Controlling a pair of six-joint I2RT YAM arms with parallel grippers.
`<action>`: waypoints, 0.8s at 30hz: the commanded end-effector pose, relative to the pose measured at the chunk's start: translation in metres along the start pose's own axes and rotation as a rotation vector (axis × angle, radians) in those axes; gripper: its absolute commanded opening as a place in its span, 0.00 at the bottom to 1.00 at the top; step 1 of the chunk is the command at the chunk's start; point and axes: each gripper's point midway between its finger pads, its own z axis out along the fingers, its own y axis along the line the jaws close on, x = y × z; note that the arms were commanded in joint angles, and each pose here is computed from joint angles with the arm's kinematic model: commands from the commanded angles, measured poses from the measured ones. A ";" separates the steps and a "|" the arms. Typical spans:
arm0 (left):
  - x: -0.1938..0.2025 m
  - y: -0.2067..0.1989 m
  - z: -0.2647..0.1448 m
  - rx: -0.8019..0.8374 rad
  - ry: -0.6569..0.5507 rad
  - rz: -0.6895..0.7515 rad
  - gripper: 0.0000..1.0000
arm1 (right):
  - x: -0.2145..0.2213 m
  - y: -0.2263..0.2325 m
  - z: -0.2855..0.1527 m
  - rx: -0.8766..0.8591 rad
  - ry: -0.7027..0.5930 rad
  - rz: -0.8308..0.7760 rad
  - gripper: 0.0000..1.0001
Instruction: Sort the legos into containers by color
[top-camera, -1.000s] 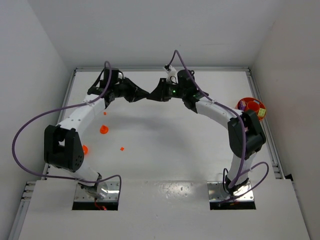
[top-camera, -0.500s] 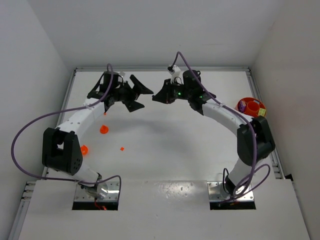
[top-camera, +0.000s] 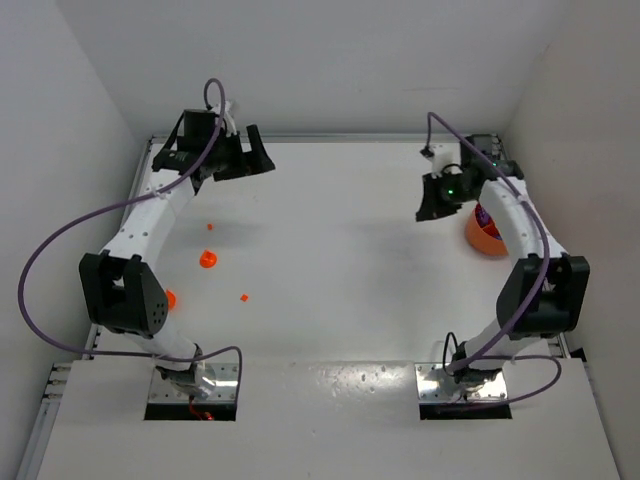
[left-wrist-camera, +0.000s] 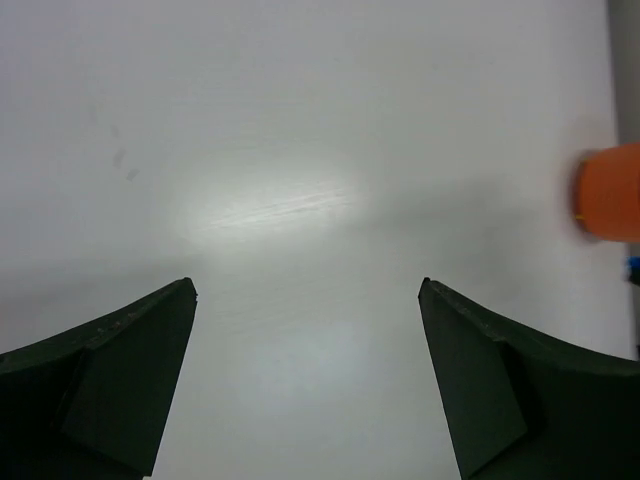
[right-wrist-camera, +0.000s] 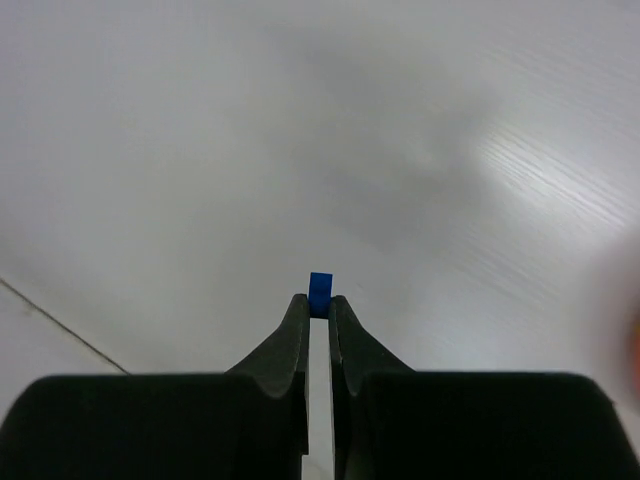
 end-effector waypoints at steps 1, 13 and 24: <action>-0.020 0.028 -0.019 -0.191 -0.055 0.269 1.00 | 0.040 -0.035 -0.059 0.106 0.171 -0.114 0.00; -0.010 0.036 -0.027 -0.202 -0.015 0.276 1.00 | 0.096 -0.144 -0.118 0.218 0.313 0.008 0.00; -0.005 0.045 -0.020 -0.284 -0.067 0.170 1.00 | 0.098 -0.201 -0.124 0.431 0.320 0.090 0.00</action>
